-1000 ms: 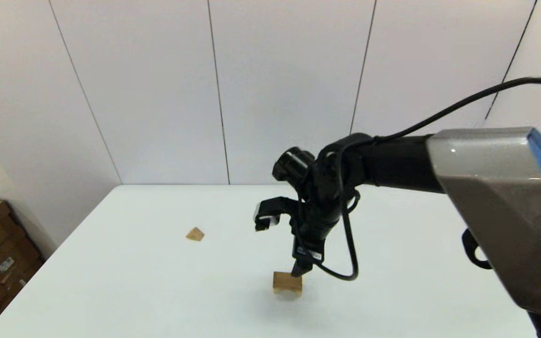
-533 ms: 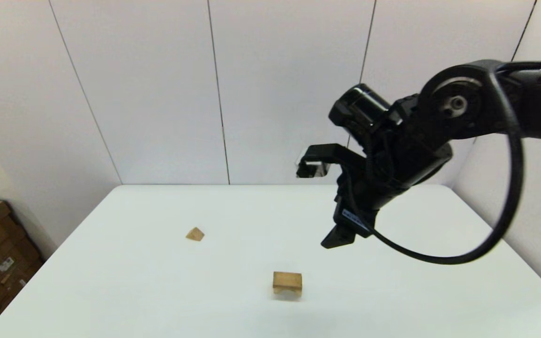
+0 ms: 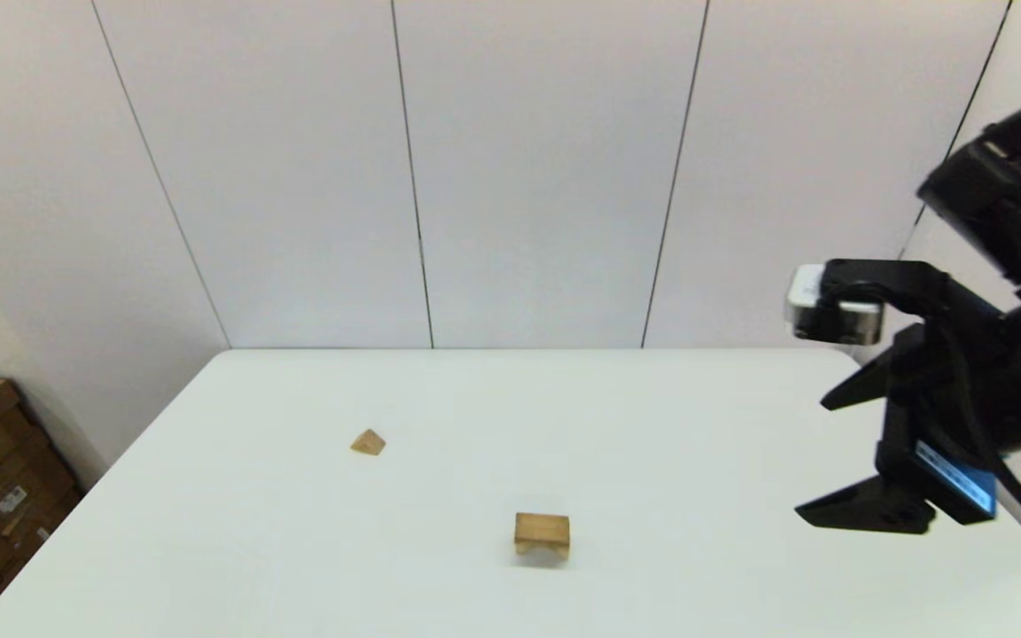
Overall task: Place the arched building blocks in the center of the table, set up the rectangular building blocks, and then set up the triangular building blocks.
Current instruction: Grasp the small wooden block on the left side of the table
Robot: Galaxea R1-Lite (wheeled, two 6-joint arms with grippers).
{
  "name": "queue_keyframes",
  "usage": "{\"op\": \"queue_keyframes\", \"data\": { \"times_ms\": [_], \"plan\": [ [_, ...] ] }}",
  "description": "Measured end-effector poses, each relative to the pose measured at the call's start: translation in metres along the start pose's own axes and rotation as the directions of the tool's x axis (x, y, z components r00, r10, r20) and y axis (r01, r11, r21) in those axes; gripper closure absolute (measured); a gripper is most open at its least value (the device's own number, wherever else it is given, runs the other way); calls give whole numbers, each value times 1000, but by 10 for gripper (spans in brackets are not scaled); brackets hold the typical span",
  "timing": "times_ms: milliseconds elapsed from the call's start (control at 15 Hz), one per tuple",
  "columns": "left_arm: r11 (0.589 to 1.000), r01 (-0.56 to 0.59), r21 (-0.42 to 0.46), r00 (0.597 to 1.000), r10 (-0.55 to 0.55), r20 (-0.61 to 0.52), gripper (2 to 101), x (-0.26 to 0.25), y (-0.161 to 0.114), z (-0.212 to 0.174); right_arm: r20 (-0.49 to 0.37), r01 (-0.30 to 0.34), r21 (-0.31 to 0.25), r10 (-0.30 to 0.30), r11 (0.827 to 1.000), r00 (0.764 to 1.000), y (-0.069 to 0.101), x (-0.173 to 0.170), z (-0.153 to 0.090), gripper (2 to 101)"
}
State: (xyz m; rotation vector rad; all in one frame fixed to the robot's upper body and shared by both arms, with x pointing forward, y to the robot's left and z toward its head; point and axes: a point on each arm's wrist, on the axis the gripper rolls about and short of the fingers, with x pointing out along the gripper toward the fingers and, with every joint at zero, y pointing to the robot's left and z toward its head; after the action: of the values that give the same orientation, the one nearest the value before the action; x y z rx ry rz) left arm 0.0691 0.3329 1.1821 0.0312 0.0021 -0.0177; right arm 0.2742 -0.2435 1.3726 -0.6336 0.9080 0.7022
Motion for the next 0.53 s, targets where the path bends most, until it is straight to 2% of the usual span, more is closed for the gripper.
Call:
{"op": "queue_keyframes", "data": {
  "times_ms": [200, 333, 533],
  "plan": [
    [1000, 0, 0, 1000, 0, 0, 54, 0, 0, 0, 17, 36, 63, -38, 997, 999, 15, -23, -44, 53],
    [1000, 0, 0, 1000, 0, 0, 54, 0, 0, 0, 36, 83, 117, -87, 990, 996, 26, -34, -76, 52],
    [1000, 1, 0, 1000, -1, 0, 54, 0, 0, 0, 53, 169, 215, -184, 962, 981, 46, -37, -126, 52]
  ]
}}
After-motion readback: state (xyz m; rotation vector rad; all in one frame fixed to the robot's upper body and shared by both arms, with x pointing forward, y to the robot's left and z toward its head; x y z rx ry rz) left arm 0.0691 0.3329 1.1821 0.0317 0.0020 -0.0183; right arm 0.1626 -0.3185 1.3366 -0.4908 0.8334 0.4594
